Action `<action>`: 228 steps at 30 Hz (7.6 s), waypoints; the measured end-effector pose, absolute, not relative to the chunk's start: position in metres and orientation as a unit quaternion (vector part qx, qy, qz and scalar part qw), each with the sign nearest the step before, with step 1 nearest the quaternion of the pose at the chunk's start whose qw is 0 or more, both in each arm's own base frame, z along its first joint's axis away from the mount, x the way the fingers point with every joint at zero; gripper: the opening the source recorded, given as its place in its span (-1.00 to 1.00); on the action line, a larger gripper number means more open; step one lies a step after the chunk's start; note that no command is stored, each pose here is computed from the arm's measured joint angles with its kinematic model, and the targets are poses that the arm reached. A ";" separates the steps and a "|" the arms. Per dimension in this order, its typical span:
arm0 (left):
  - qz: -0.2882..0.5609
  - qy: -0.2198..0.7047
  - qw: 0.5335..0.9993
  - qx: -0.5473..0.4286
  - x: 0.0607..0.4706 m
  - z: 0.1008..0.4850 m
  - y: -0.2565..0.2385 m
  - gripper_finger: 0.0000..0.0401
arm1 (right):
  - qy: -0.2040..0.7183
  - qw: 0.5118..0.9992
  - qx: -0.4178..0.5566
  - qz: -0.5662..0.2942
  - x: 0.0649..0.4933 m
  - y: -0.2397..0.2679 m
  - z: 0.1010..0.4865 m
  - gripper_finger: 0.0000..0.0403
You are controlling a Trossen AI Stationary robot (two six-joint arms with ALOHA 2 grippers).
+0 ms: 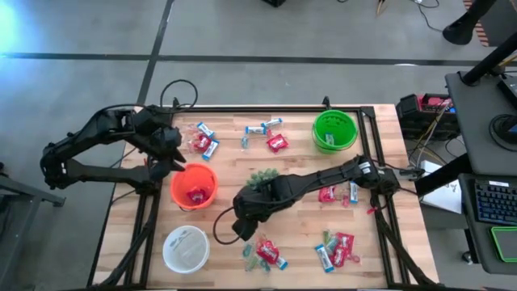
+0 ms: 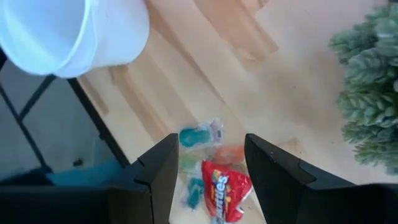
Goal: Sort candy
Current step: Put the orange gummy into the white bucket
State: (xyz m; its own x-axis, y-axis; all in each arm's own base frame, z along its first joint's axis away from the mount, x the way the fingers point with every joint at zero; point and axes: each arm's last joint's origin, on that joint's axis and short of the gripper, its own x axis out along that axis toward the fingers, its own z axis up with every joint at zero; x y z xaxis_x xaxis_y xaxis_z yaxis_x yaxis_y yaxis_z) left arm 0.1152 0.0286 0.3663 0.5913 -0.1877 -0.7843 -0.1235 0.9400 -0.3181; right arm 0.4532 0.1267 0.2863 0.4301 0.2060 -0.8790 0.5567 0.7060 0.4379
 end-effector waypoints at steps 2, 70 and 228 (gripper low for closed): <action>-0.021 0.452 0.876 -0.167 0.115 0.366 0.029 -0.25 | 0.514 0.762 0.371 -0.131 0.452 0.133 0.286 -0.13; -0.036 0.438 0.888 -0.133 0.102 0.370 0.024 -0.25 | 0.473 0.616 0.523 -0.352 0.442 0.191 0.154 -0.13; -0.042 0.434 0.891 -0.123 0.102 0.370 0.024 -0.25 | 0.290 0.863 0.413 0.026 0.508 0.159 0.294 -0.91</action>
State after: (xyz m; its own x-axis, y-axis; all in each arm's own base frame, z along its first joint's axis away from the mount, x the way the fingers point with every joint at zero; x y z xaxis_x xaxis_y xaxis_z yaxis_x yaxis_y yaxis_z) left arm 0.1024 0.0241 0.3701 0.6193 -0.1820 -0.7638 -0.0316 0.9662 -0.2558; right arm 0.5076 0.1595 0.2940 0.8300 0.2857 -0.4791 0.1945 0.6568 0.7285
